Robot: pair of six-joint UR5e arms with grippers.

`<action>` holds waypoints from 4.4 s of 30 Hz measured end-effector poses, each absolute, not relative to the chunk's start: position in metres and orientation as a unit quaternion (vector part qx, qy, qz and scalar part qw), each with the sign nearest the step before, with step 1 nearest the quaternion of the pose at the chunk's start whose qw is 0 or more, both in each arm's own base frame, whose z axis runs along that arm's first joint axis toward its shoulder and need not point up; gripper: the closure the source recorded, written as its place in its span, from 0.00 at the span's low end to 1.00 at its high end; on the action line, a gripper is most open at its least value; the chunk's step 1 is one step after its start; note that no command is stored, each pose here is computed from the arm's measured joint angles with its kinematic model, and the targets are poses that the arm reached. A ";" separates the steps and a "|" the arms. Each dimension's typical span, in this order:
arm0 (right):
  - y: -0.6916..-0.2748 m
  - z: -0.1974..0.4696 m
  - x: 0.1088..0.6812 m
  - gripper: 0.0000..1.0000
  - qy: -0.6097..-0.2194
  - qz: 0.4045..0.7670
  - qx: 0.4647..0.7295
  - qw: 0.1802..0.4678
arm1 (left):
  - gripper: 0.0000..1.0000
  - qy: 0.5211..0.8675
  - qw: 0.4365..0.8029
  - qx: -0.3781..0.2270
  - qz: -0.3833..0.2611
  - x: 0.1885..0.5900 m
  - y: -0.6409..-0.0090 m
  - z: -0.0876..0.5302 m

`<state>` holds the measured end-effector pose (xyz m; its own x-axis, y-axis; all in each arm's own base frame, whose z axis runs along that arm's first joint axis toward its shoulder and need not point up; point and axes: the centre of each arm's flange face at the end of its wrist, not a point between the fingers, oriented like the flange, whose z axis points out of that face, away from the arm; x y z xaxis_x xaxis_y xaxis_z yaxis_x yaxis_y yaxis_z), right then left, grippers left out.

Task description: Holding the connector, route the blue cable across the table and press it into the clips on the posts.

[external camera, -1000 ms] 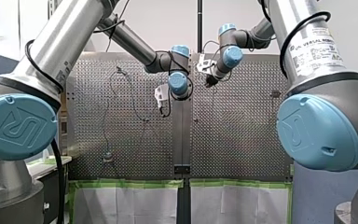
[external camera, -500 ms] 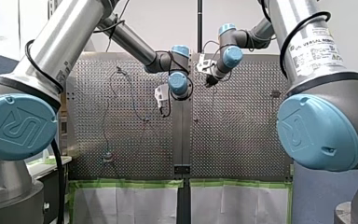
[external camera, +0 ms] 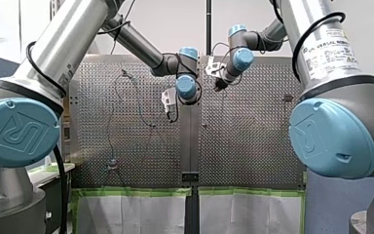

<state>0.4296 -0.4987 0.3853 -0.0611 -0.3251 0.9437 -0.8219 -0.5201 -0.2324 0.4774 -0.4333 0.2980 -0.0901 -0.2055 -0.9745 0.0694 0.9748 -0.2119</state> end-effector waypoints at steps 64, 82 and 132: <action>-0.500 0.377 0.428 1.00 -0.445 0.571 0.655 0.215 | 0.85 0.737 0.669 -0.035 -0.090 0.472 -0.444 0.294; -0.506 0.328 0.429 1.00 -0.420 0.518 0.705 0.241 | 0.85 0.753 0.655 -0.029 -0.053 0.456 -0.450 0.290; -0.460 0.379 0.426 1.00 -0.448 0.553 0.656 0.251 | 0.99 0.755 0.654 -0.053 -0.004 0.459 -0.415 0.302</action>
<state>0.4262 -0.4598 0.3793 -0.0138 -0.3108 0.9504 -0.8651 -0.4728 -0.1672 0.4594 -0.4147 0.3023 -0.1391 -0.0856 -0.9866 -0.0739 0.9944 -0.0759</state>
